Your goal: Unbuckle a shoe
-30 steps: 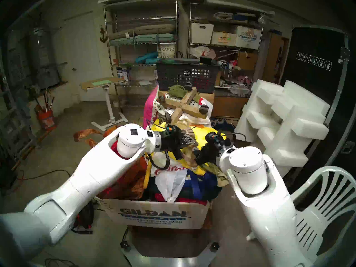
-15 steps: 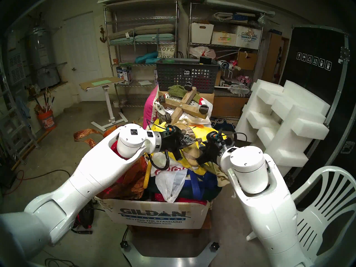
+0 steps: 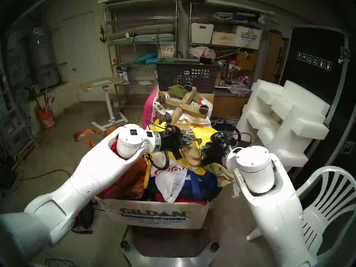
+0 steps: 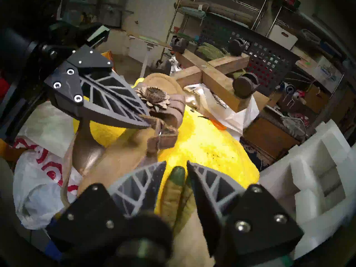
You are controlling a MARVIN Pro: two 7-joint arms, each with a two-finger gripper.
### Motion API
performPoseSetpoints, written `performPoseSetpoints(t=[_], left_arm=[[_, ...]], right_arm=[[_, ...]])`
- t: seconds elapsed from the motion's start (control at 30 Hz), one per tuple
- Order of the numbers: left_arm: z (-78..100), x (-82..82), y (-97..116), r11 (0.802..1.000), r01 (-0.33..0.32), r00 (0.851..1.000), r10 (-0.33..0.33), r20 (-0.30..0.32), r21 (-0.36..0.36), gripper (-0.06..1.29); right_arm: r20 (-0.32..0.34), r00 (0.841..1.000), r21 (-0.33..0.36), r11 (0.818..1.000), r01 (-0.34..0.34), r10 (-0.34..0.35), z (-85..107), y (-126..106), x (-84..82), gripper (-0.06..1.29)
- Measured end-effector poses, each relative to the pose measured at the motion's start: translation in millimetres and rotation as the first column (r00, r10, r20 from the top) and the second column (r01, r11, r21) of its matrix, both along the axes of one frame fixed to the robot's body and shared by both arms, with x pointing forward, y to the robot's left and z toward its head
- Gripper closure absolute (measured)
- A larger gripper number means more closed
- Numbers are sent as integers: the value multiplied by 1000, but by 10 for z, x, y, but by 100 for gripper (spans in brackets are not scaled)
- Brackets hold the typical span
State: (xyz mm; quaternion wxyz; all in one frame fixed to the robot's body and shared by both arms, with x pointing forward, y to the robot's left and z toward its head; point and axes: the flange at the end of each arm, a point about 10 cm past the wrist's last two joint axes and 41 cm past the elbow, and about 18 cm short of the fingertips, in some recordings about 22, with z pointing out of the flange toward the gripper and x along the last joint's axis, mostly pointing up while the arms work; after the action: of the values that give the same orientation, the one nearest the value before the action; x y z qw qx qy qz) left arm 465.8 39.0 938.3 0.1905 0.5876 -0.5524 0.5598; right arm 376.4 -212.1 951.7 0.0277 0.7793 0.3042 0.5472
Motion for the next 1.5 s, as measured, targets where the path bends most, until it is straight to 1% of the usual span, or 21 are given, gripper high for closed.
performPoseSetpoints(t=[0.1, 0.2, 0.37, 0.5, 0.63, 0.87, 1.1, 1.2, 1.27, 1.3, 1.37, 1.47, 1.5], left_arm=[[4, 2, 5, 1000, 0, 1000, 0, 1, 0, 124], [9, -6, 11, 1000, 4, 1000, -4, 2, 2, 124], [4, -32, 17, 1000, 11, 1000, -11, 1, 5, 124], [-7, -47, 22, 1000, 13, 1000, -13, -1, 6, 124], [-12, -56, 27, 1000, 14, 1000, -14, -2, 8, 124], [-25, -71, 49, 1000, 12, 1000, -12, -6, 13, 124], [-78, -106, 61, 999, 18, 1000, -18, -22, 26, 124], [-115, -133, 51, 998, 25, 1000, -25, -6, 51, 124], [-141, -141, 46, 997, 24, 1000, -25, 15, 71, 124], [-159, -143, 45, 996, 21, 999, -25, 37, 87, 124], [-166, -142, 46, 995, 20, 998, -24, 49, 94, 124], [-164, -128, 53, 995, 10, 995, -20, 93, 103, 124], [-161, -125, 55, 995, 8, 995, -19, 99, 103, 124]], right_arm=[[1, 1000, -5, 1000, -2, 2, 2, -22, 8, 74], [6, 1000, -10, 1000, -2, 2, 0, -27, 38, 74], [25, 1000, -27, 1000, 2, -1, -15, 24, 105, 71], [40, 999, -37, 999, 5, -4, -18, 62, 143, 64], [56, 998, -44, 999, 11, -8, -10, 84, 165, 63], [77, 997, -38, 999, 26, -23, 12, 67, 190, 61], [93, 995, -24, 999, 34, -32, 70, 46, 201, 57], [84, 996, -15, 999, 32, -30, 85, 40, 206, 57], [71, 997, -10, 1000, 29, -28, 87, 26, 206, 57], [60, 998, -6, 1000, 26, -26, 88, 6, 203, 57], [54, 998, -4, 1000, 25, -25, 90, -7, 201, 57], [36, 999, 5, 1000, 16, -16, 104, -48, 187, 57], [34, 999, 6, 1000, 15, -15, 108, -53, 183, 57]])
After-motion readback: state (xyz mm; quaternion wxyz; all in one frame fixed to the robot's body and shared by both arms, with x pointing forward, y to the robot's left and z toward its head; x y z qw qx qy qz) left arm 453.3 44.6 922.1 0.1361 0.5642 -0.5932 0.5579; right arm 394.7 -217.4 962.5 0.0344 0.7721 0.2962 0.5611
